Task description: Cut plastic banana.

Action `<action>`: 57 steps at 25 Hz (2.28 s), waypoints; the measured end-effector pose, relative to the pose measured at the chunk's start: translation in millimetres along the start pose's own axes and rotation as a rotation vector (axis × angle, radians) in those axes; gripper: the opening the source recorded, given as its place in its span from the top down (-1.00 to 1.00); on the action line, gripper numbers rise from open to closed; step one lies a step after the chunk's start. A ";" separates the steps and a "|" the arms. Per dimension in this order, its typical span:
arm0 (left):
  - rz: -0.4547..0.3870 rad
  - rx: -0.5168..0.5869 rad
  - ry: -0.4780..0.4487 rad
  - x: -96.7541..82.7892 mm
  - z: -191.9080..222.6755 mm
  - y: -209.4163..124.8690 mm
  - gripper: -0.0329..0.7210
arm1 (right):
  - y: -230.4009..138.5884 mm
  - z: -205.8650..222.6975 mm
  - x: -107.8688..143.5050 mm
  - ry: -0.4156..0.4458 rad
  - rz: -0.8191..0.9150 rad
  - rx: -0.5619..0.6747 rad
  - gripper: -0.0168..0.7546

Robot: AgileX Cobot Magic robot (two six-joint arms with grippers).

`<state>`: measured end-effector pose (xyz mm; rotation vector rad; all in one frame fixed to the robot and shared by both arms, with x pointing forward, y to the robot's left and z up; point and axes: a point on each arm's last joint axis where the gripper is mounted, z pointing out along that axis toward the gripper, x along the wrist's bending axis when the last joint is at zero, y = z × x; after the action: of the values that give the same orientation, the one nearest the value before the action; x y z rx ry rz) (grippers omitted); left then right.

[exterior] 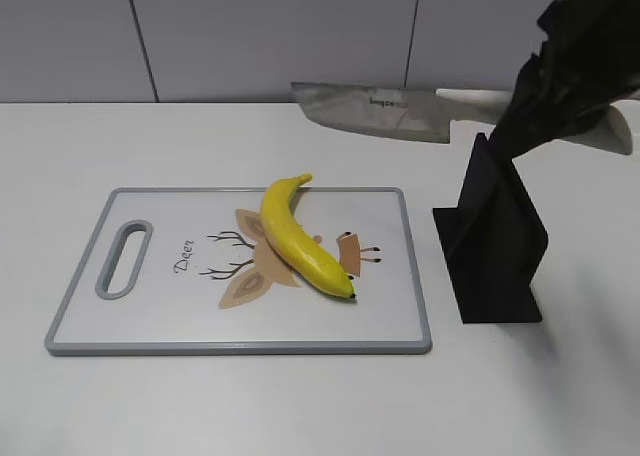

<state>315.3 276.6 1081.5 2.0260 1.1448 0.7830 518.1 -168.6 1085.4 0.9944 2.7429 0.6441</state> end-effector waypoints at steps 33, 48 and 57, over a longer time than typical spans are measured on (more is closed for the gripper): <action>0.779 0.145 -0.581 -30.0 266.6 142.8 -0.42 | 52.9 76.4 -25.8 0.192 -0.462 -0.080 0.49; 0.799 0.186 -0.623 -34.2 278.4 132.6 0.84 | 52.8 89.6 -31.0 0.217 -0.476 -0.100 0.49; 0.789 0.212 -0.629 -37.2 297.1 123.1 0.87 | 47.4 113.6 -40.0 0.224 -0.460 -0.067 0.48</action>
<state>584.8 118.9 995.7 2.6538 0.0499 0.3027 608.3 -122.7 1004.6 0.2650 2.9608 0.7918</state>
